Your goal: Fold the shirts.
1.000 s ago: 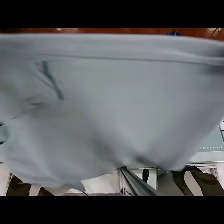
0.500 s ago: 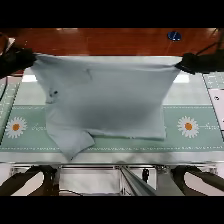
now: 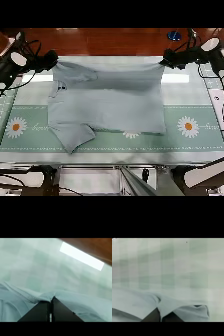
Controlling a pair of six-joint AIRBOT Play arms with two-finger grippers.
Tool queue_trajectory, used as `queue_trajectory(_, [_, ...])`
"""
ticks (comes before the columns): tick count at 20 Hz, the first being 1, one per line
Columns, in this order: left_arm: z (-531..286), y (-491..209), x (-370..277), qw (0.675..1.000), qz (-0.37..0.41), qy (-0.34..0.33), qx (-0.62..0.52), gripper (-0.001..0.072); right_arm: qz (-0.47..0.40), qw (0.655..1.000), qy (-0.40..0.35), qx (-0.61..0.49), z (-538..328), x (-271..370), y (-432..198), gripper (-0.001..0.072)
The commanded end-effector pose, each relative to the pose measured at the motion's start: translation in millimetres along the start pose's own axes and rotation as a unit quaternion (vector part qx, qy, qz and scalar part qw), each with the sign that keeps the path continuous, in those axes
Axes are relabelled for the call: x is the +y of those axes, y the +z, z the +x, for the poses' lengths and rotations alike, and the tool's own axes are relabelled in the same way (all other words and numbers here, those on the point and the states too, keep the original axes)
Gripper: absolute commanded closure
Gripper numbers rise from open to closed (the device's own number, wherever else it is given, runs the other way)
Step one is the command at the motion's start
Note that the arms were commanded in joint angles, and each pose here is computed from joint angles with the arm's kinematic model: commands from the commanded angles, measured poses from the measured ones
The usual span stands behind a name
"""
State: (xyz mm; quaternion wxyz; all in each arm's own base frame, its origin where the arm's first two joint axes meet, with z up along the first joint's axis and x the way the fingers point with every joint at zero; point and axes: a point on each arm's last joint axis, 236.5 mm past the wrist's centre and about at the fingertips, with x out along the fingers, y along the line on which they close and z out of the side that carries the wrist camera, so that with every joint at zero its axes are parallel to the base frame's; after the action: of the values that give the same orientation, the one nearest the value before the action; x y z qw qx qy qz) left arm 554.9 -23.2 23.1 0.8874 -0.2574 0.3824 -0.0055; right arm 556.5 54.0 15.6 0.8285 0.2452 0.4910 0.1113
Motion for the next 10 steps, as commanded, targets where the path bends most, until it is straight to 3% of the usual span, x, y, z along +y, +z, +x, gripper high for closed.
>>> queue_trajectory(1, [5, -25, 12, 0.997, 0.037, 0.005, 0.062, 0.0687, -0.002, 0.999, -0.007, 0.039, 13, -10, -15, 0.0687])
queue_trajectory(3, [-7, -42, 19, 0.993, 0.020, 0.008, 0.116, 0.0687, -0.004, 0.997, 0.002, 0.073, 9, -8, -30, 0.0687])
queue_trajectory(5, [-19, -59, 29, 0.983, 0.066, 0.003, 0.168, 0.0687, -0.015, 0.991, 0.002, 0.131, 3, -11, -57, 0.0687])
queue_trajectory(10, [-28, -102, 67, 0.959, 0.073, 0.033, 0.271, 0.0687, -0.026, 0.971, -0.083, 0.221, -9, -57, -101, 0.0687])
